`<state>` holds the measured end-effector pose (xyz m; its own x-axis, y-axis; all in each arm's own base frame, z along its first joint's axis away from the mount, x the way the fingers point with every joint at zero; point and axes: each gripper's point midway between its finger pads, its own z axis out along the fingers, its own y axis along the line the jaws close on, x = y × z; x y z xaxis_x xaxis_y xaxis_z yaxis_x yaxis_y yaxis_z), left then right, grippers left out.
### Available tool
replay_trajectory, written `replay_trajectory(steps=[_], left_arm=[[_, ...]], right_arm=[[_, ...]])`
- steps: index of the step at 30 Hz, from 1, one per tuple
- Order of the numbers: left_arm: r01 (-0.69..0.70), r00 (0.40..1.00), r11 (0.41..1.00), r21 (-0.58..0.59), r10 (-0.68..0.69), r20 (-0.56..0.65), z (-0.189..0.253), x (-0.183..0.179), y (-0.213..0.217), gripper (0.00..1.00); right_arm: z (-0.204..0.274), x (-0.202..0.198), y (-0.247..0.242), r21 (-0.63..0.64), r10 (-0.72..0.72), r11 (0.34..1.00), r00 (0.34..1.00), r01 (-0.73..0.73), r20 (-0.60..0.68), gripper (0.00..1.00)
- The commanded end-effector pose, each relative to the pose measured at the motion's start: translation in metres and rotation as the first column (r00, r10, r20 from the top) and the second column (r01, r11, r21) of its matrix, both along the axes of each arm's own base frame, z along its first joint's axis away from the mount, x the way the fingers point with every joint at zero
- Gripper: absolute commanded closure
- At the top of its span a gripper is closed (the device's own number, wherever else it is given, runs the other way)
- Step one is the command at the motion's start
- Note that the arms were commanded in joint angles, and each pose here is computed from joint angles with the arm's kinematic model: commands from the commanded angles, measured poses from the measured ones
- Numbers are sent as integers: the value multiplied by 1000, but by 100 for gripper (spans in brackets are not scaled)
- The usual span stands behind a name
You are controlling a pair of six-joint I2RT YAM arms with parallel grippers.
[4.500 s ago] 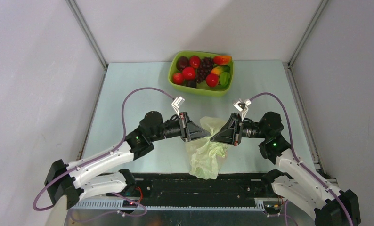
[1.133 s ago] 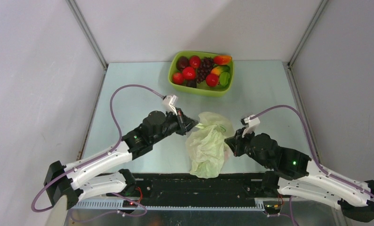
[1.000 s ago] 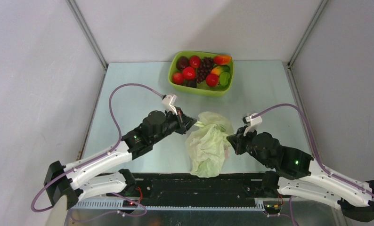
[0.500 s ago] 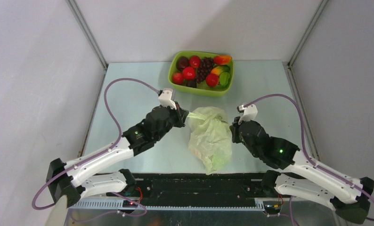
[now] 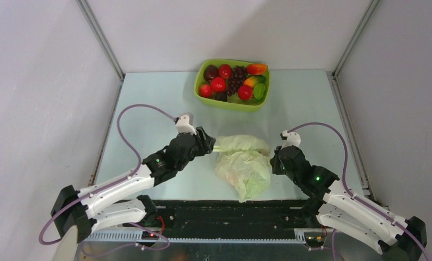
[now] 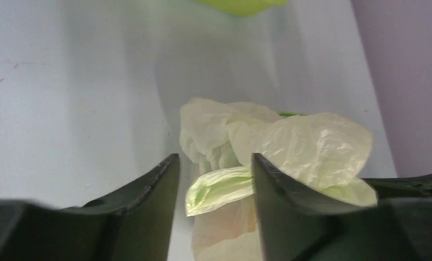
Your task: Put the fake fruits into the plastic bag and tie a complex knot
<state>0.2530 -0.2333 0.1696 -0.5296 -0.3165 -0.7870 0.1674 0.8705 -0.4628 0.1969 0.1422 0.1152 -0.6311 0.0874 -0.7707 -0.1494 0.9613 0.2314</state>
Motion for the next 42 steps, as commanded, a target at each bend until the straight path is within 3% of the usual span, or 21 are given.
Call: replay_trajectory(steps=[1, 5, 10, 27, 29, 33, 37, 42], left_arm=[[-64, 998, 969, -240, 60, -25, 20, -4, -4, 27], [-113, 992, 936, -333, 90, -83, 6, -7, -4, 15], [-170, 978, 919, -356, 112, -178, -25, -12, -5, 13], [-192, 970, 879, -436, 102, -223, -41, -1, -28, 27], [-197, 969, 879, -435, 107, -221, -42, 2, -29, 33], [-211, 969, 877, -431, 132, -207, -41, 6, -27, 69], [-224, 972, 899, -375, 179, -152, -32, 14, -16, 96], [-201, 978, 919, -339, 209, -13, 11, 25, -6, 100]], right_arm=[[23, 8, 8, 52, 17, 998, 998, -20, 63, 100], [23, 7, 12, 59, 28, 998, 998, -31, 60, 100], [25, 8, 13, 67, 30, 997, 997, -34, 66, 100], [24, 7, 14, 63, 40, 997, 997, -43, 63, 100], [24, 8, 13, 55, 35, 998, 997, -39, 67, 100], [26, 12, 7, 21, 16, 1000, 995, -18, 100, 100], [45, 23, -9, -26, -44, 998, 982, 50, 186, 100], [87, 45, -30, -128, -114, 979, 942, 161, 316, 100]])
